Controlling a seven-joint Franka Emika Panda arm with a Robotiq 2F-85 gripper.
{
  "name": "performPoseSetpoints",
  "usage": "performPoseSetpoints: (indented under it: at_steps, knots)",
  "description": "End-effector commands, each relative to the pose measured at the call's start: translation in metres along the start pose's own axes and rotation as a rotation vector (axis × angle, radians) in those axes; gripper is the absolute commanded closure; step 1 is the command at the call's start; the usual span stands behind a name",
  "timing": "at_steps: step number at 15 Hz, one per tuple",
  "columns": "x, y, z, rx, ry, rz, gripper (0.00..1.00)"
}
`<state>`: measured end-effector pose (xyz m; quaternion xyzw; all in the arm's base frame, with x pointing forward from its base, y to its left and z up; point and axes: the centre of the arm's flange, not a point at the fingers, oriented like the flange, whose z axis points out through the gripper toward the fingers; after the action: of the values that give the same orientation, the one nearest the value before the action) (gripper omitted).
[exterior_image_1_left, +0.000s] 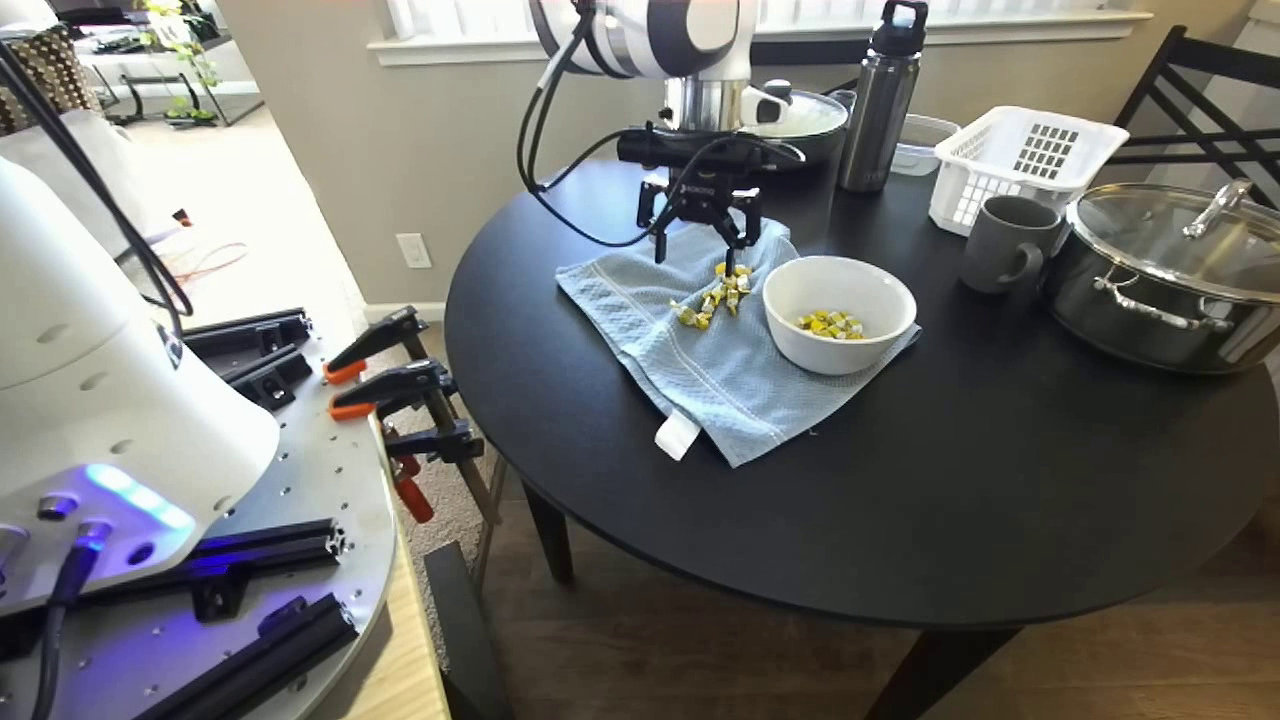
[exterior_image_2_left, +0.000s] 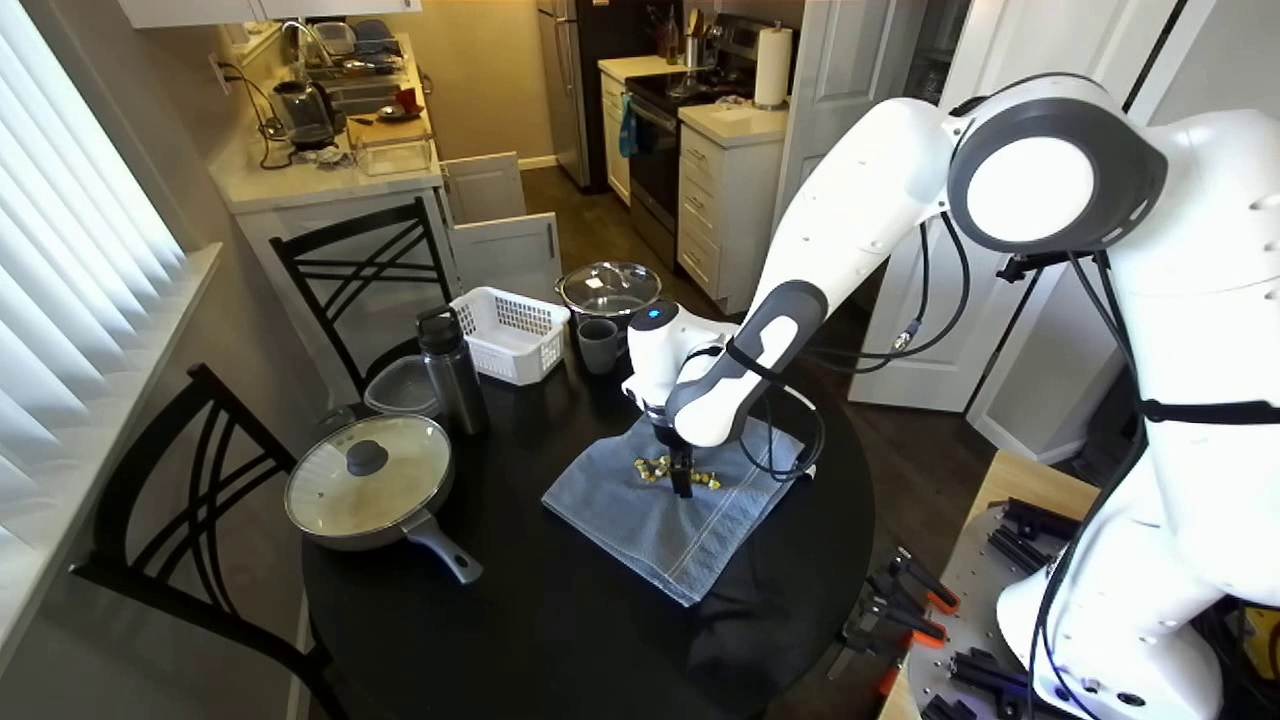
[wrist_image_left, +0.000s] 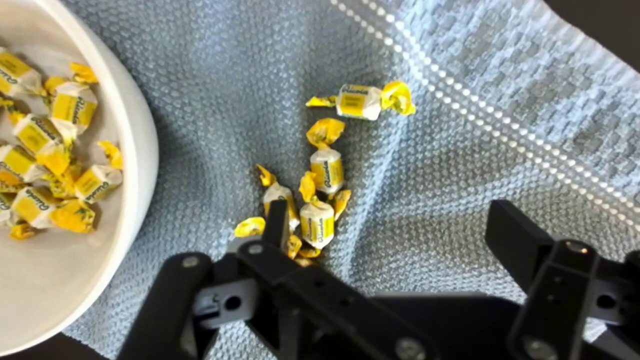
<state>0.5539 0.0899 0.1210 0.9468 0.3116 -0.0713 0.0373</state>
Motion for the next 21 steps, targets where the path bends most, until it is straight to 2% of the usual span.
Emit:
performPoseSetpoints:
  at_steps: [1,6,7,8,10,20,21]
  knots:
    - [0.001,0.011,0.013,0.036,0.025,-0.009,0.0]
    - [0.004,0.026,0.032,0.054,0.046,0.04,0.0]
    - [0.003,0.029,0.035,0.058,0.054,0.048,0.04]
    - [0.003,0.031,0.036,0.058,0.065,0.053,0.26]
    - [0.002,0.036,0.039,0.061,0.078,0.062,0.3]
    - [-0.003,0.046,0.035,0.153,0.154,0.058,0.96]
    - [-0.003,0.046,0.035,0.16,0.16,0.055,0.98]
